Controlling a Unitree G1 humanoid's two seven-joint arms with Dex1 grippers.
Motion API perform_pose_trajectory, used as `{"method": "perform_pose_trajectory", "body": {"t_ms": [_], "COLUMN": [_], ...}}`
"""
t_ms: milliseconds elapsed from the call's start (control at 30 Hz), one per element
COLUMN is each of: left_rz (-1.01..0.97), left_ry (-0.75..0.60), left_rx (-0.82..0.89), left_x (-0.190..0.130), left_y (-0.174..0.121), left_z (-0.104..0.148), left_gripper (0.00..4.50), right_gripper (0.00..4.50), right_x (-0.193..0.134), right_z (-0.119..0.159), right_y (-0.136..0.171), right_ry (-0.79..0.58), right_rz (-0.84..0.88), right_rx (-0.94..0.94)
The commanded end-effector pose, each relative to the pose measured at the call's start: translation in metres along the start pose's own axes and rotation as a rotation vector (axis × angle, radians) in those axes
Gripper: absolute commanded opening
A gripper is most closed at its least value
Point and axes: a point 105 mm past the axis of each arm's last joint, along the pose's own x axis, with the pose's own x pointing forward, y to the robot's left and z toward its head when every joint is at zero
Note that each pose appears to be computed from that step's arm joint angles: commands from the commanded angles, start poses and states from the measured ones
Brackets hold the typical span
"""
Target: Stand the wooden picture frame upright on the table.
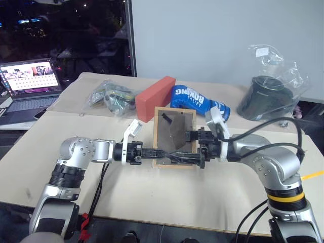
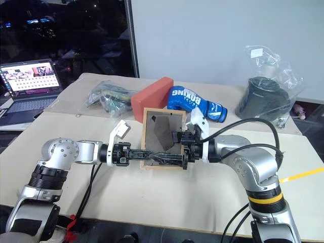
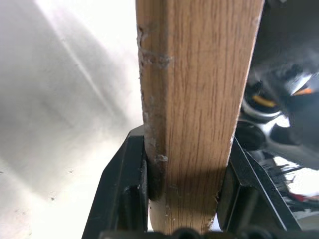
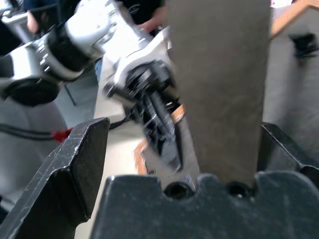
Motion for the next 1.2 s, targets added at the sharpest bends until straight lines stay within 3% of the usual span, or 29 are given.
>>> {"method": "perform_pose_trajectory", "body": {"t_ms": [33, 233, 367, 500, 600, 767, 833, 933, 1200], "left_rz": [-0.067, -0.185, -0.215, -0.221, -0.241, -0.334, -0.357, -0.384, -0.386], "left_ry": [-0.060, -0.054, -0.037, -0.010, -0.005, 0.007, 0.018, 0.031, 0.049], "left_rx": [-0.041, -0.086, -0.117, -0.142, -0.183, -0.289, -0.333, -0.342, -0.356], "left_x": [-0.010, -0.022, -0.033, -0.041, -0.045, -0.047, -0.047, -0.046, -0.044], "left_y": [-0.012, -0.030, -0.034, -0.033, -0.032, -0.033, -0.032, -0.034, -0.032], "left_z": [0.013, 0.011, 0.010, 0.005, 0.005, 0.004, 0.003, 0.002, 0.004], "left_gripper": [1.13, 1.13, 1.13, 1.13, 1.13, 1.13, 1.13, 1.13, 1.13], "right_gripper": [4.49, 4.49, 4.49, 4.49, 4.49, 4.49, 4.49, 4.49, 4.49], "right_x": [-0.002, -0.020, -0.052, -0.071, -0.081, -0.084, -0.073, -0.053, -0.019], "right_z": [0.010, -0.013, -0.021, -0.021, -0.017, -0.007, 0.007, 0.010, 0.030], "right_y": [0.019, -0.003, 0.002, -0.004, -0.024, -0.065, -0.063, -0.052, -0.035], "right_ry": [-0.032, 0.075, 0.169, 0.215, 0.211, 0.255, 0.237, 0.211, 0.012], "right_rz": [0.087, -0.038, -0.037, -0.113, -0.252, -0.528, -0.578, -0.529, -0.506], "right_rx": [-0.124, -0.222, -0.192, -0.242, -0.311, -0.848, -1.152, -1.431, -1.675]}}
